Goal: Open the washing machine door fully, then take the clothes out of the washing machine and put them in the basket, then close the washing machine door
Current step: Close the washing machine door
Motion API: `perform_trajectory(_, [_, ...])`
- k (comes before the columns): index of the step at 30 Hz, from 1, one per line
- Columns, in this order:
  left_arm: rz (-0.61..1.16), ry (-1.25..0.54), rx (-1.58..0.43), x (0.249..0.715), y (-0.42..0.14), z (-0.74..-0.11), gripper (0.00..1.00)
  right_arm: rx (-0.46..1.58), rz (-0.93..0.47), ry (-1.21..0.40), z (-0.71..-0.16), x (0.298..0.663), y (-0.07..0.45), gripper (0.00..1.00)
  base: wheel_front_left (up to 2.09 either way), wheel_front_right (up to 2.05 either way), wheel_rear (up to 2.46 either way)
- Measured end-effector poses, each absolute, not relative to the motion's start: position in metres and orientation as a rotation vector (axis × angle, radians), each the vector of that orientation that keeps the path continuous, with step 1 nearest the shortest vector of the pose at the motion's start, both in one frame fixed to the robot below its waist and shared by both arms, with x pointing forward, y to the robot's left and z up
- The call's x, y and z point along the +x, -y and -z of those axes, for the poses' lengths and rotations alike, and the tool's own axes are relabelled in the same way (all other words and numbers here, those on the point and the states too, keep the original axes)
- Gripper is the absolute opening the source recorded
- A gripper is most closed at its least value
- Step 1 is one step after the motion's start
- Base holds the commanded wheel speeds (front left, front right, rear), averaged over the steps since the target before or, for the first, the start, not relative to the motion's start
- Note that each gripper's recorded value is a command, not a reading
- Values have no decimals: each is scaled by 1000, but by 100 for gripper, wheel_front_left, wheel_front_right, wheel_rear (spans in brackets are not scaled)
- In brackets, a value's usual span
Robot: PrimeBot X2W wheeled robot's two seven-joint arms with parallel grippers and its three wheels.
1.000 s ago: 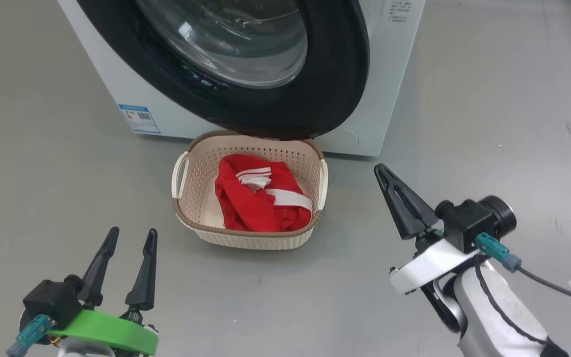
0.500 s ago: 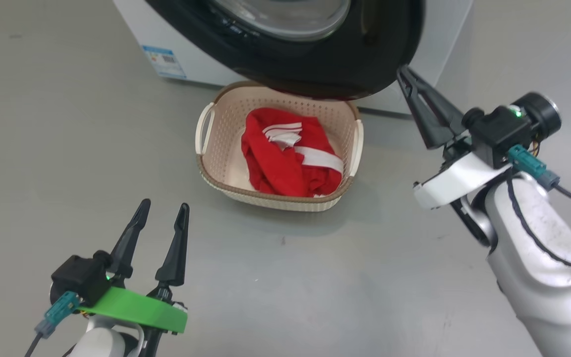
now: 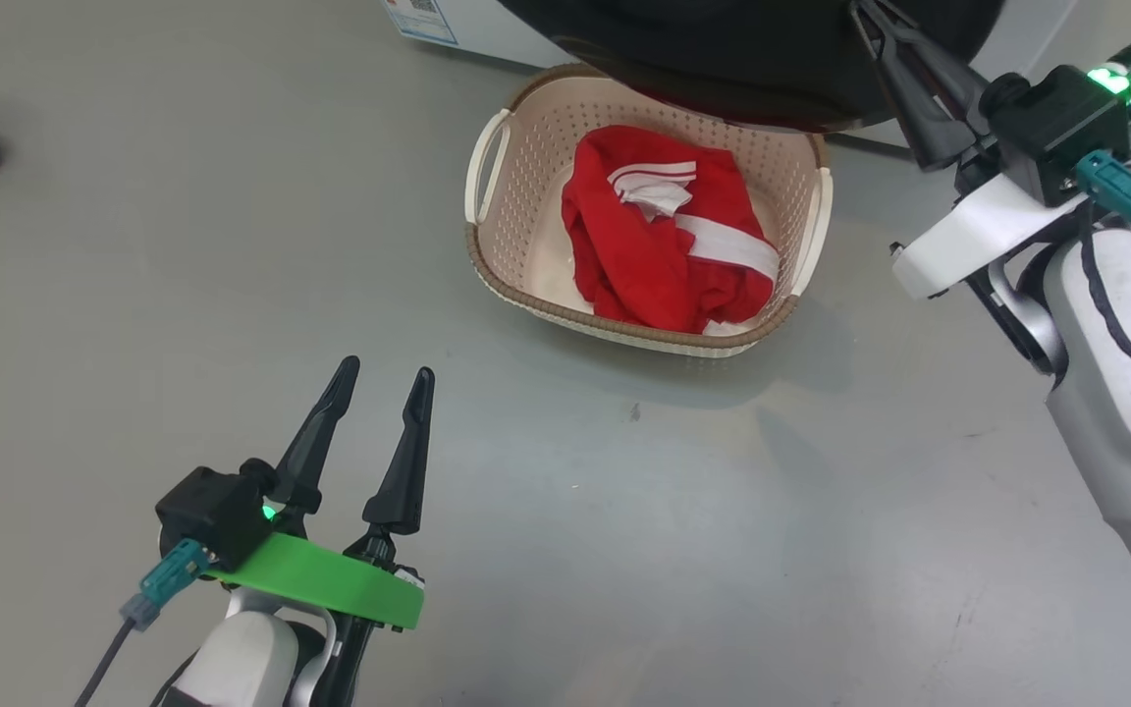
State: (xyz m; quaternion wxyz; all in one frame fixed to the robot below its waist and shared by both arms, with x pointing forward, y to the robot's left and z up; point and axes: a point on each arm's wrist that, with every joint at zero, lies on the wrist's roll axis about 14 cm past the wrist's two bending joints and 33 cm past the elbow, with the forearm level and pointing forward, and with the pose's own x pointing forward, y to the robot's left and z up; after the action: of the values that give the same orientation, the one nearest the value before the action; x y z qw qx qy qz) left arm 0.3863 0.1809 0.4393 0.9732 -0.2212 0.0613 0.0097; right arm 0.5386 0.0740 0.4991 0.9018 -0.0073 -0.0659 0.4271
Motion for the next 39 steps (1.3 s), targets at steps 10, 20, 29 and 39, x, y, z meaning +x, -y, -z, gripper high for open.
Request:
perform_trajectory(10, [-71, -171, -418, 387, -196, -422, 100, 2, -895, 132, -485, 571, -85, 0, 0, 0, 0])
perform_trajectory(20, [-74, -201, -412, 392, -195, -411, 100, 15, -867, 151, -481, 600, -80, 0, 0, 0, 0])
perform_trajectory(29, [-59, -220, -413, 400, -189, -403, 100, 17, -791, 193, -489, 638, -60, 0, 0, 0, 0])
perform_trajectory(39, [-47, -254, -430, 405, -182, -390, 100, -1, -706, 217, -494, 678, -38, 0, 0, 0, 0])
